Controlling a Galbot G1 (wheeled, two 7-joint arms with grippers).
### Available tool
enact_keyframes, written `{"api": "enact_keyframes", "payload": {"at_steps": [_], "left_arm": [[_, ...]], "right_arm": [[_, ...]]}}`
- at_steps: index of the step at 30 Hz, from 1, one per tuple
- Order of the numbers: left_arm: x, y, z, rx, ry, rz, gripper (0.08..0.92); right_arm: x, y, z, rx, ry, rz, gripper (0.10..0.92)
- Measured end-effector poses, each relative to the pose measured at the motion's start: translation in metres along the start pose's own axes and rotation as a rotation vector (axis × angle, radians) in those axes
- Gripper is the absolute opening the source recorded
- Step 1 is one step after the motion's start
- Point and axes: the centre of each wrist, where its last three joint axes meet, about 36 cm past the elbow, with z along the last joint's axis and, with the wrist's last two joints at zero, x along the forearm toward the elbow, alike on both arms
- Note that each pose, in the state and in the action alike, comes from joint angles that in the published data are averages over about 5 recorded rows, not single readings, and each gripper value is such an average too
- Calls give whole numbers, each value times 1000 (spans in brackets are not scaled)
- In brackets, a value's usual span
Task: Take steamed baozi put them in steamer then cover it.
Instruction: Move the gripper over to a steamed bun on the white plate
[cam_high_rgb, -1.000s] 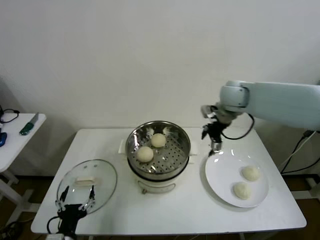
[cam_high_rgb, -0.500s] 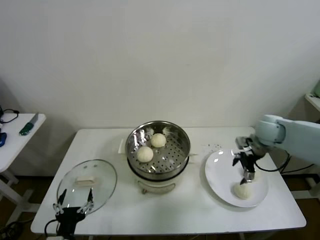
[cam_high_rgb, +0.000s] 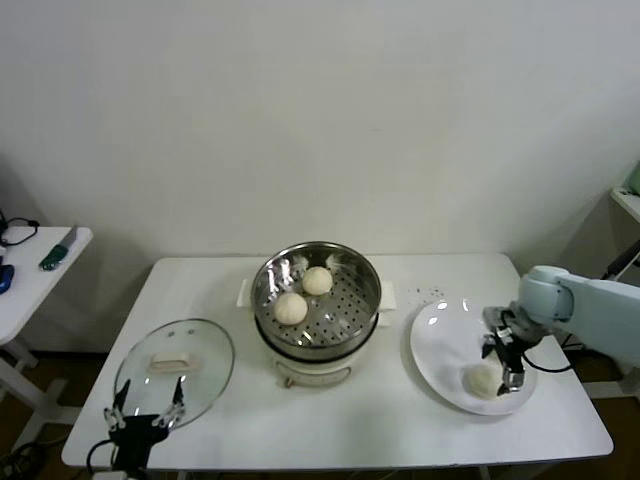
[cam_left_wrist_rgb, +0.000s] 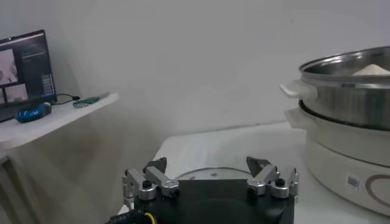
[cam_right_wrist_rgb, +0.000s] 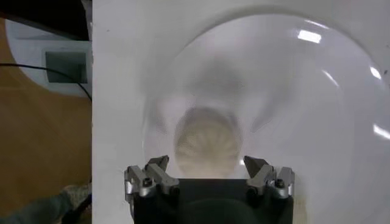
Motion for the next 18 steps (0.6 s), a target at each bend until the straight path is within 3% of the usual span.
{"api": "enact_keyframes", "payload": {"at_steps": [9, 18], "left_arm": [[-2, -1, 1, -4, 5, 0, 823], [-1, 0, 2, -6, 6, -2, 823]], "right_arm": [[-14, -6, -4, 5, 3, -6, 817], [-17, -9, -6, 13, 4, -14, 711]]}}
